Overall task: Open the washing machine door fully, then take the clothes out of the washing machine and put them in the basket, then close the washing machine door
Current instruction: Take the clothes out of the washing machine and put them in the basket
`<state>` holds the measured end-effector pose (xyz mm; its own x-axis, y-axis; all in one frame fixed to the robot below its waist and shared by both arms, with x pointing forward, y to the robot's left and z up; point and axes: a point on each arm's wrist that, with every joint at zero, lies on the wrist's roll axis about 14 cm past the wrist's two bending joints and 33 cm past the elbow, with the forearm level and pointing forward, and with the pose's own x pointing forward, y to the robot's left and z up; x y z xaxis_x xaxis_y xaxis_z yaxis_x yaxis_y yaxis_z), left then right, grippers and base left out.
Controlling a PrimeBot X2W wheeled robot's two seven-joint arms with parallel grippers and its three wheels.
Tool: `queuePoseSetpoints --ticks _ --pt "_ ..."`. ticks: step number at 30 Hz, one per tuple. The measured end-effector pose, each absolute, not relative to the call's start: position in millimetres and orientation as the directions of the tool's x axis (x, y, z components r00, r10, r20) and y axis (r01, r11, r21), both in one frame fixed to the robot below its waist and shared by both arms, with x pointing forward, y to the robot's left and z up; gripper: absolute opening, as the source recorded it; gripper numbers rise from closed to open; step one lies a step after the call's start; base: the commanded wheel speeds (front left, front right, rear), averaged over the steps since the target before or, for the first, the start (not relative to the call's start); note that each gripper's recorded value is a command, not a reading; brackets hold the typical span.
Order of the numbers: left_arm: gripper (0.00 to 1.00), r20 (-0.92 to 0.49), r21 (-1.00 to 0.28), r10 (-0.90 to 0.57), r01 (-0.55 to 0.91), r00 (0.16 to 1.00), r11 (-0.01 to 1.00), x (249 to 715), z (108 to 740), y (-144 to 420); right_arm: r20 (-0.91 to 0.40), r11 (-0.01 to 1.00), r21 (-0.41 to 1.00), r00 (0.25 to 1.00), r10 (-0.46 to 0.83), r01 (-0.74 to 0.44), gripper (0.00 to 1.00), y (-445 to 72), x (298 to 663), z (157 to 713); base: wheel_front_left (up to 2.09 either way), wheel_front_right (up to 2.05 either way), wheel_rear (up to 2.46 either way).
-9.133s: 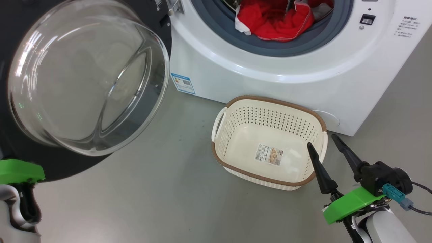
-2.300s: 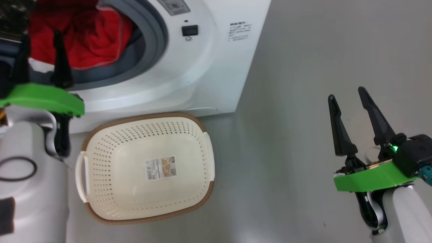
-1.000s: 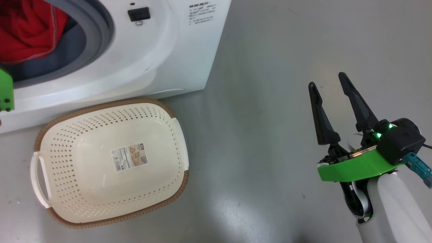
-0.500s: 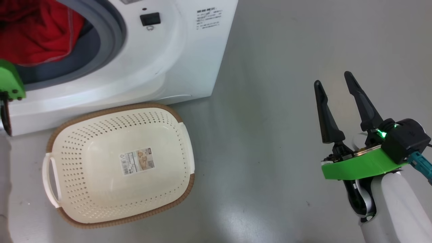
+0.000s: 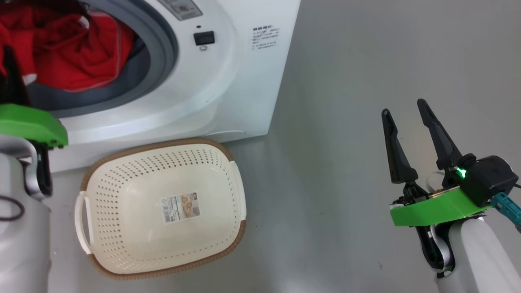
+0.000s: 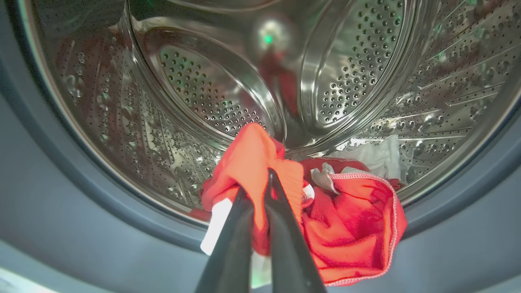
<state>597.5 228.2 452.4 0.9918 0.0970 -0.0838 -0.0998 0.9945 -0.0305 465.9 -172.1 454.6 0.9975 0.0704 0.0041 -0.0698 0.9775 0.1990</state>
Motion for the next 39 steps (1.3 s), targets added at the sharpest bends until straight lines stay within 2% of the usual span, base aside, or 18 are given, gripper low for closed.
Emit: queuePoseSetpoints --ticks 22,29,39 --pt "0.0 0.232 -0.06 0.055 -0.042 0.971 0.997 509 563 217 0.091 0.973 0.206 0.992 0.09 -0.107 1.0 -163 432 499 0.0 0.0 0.0" --pt "0.0 0.301 -0.022 0.032 -0.027 0.953 0.999 482 596 208 0.106 0.973 0.206 0.991 0.086 -0.107 1.0 -164 421 507 0.0 0.0 0.0" --pt "0.0 0.385 -0.037 0.002 0.014 0.923 0.999 443 641 193 0.128 0.973 0.205 0.988 0.084 -0.109 1.0 -164 407 517 0.0 0.0 0.0"
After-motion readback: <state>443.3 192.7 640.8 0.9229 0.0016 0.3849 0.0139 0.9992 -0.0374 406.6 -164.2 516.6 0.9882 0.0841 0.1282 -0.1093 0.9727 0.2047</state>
